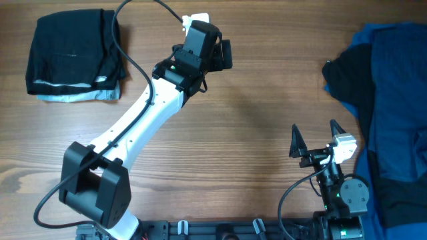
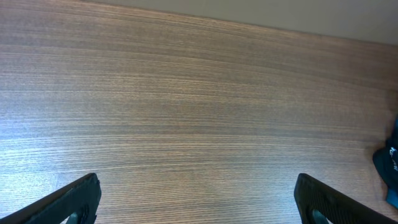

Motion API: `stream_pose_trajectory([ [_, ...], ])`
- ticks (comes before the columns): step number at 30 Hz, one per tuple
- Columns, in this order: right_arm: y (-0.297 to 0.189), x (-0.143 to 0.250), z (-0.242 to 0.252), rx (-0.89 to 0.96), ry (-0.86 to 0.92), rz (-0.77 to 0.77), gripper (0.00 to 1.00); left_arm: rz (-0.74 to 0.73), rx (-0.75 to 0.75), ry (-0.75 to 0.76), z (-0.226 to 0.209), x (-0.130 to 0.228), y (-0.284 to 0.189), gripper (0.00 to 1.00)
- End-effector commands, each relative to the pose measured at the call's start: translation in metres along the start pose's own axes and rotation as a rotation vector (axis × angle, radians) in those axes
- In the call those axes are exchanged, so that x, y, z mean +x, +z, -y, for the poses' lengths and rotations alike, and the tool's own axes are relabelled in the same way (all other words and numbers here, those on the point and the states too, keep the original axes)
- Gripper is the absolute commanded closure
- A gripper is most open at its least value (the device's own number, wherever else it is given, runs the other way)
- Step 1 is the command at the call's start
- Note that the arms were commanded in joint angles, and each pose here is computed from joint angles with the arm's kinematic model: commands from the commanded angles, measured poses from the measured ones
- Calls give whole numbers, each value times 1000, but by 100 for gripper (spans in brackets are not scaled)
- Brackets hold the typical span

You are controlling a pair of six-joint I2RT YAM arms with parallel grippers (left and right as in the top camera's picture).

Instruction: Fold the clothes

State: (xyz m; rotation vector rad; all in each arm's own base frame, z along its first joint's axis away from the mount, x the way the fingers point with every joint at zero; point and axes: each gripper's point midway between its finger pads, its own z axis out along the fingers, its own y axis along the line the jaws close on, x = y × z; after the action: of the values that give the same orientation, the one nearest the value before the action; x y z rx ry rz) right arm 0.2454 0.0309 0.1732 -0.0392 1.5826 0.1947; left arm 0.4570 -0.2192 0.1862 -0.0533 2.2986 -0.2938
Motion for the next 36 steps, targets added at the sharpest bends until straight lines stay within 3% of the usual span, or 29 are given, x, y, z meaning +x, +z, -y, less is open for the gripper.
stream_pose_trajectory([
  [1,-1,-3,-1,-8,-21,14,0,2,-11,15,-1,1,-2,0],
  [7,-1,-3,-1,-9,-21,14,0,56,20,6,3,-20,-45,0],
  [13,-1,-3,-1,-8,-21,14,0,205,74,-29,1,-61,-130,0],
  [18,-1,-3,-1,-8,-21,14,0,233,80,-36,-13,-60,-184,0],
  [24,-1,-3,-1,-9,-21,14,0,241,66,-56,-49,-23,-221,0],
  [36,-1,-3,-1,-8,-21,14,0,276,33,-201,-140,102,-190,0],
])
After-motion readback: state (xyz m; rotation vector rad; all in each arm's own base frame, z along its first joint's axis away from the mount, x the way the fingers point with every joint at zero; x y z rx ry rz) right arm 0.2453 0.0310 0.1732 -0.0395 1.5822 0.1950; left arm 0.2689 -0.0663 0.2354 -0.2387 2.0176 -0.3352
